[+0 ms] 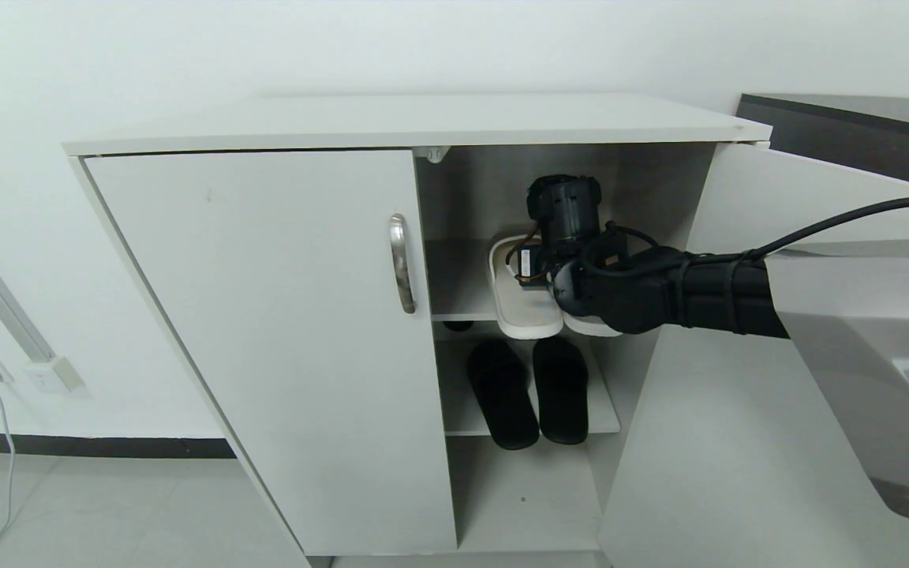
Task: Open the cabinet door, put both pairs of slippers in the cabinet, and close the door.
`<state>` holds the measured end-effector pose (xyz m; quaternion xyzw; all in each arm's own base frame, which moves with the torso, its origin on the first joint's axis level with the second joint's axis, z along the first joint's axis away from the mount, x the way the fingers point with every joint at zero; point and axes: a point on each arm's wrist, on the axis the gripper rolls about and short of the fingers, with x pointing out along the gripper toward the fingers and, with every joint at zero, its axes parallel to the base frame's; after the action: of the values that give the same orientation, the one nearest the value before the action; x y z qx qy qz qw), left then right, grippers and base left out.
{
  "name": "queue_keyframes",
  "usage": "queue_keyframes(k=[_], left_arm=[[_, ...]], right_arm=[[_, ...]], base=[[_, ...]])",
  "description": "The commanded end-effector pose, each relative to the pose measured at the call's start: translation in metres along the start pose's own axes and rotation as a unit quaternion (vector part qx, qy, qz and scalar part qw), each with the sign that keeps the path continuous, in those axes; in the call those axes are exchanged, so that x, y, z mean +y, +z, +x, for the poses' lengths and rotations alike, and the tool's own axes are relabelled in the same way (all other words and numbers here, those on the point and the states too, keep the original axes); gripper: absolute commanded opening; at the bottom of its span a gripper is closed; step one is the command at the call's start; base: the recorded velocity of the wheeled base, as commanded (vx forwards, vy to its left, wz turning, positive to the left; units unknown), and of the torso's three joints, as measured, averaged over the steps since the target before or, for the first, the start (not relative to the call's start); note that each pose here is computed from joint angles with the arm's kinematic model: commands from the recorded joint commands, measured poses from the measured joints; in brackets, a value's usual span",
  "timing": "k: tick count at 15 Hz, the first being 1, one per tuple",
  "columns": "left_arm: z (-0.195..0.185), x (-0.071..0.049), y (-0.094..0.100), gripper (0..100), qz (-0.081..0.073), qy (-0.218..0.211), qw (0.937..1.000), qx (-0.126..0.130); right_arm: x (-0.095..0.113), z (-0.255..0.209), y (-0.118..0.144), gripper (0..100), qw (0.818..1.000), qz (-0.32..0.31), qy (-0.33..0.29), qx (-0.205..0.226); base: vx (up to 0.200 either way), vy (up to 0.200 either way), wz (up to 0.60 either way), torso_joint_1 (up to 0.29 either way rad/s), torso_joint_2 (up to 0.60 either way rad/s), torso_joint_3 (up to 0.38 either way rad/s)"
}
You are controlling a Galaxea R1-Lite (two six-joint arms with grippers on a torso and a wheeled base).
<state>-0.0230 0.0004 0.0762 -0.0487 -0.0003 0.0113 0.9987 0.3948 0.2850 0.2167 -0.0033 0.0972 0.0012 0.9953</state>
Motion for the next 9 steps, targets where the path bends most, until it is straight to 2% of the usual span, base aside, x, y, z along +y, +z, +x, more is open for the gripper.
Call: queue_keyframes(k=[1,9], left_arm=[[0.0001,0.0000,-0.0001,0,0.000,0.000,1.0000,0.001],[0.0001,0.0000,-0.0001,0,0.000,0.001,1.0000,0.000]], right_arm=[[0.0005,0.0003,-0.0011,100,1.000,-0.001,0.000,0.002],[0.0019,-0.0068,0.0025,100,1.000,-0.007,-0.003,0.005]], base=[[0.000,0.000,0.00,0.000,0.00,0.000],[0.000,0.000,0.00,0.000,0.00,0.000]])
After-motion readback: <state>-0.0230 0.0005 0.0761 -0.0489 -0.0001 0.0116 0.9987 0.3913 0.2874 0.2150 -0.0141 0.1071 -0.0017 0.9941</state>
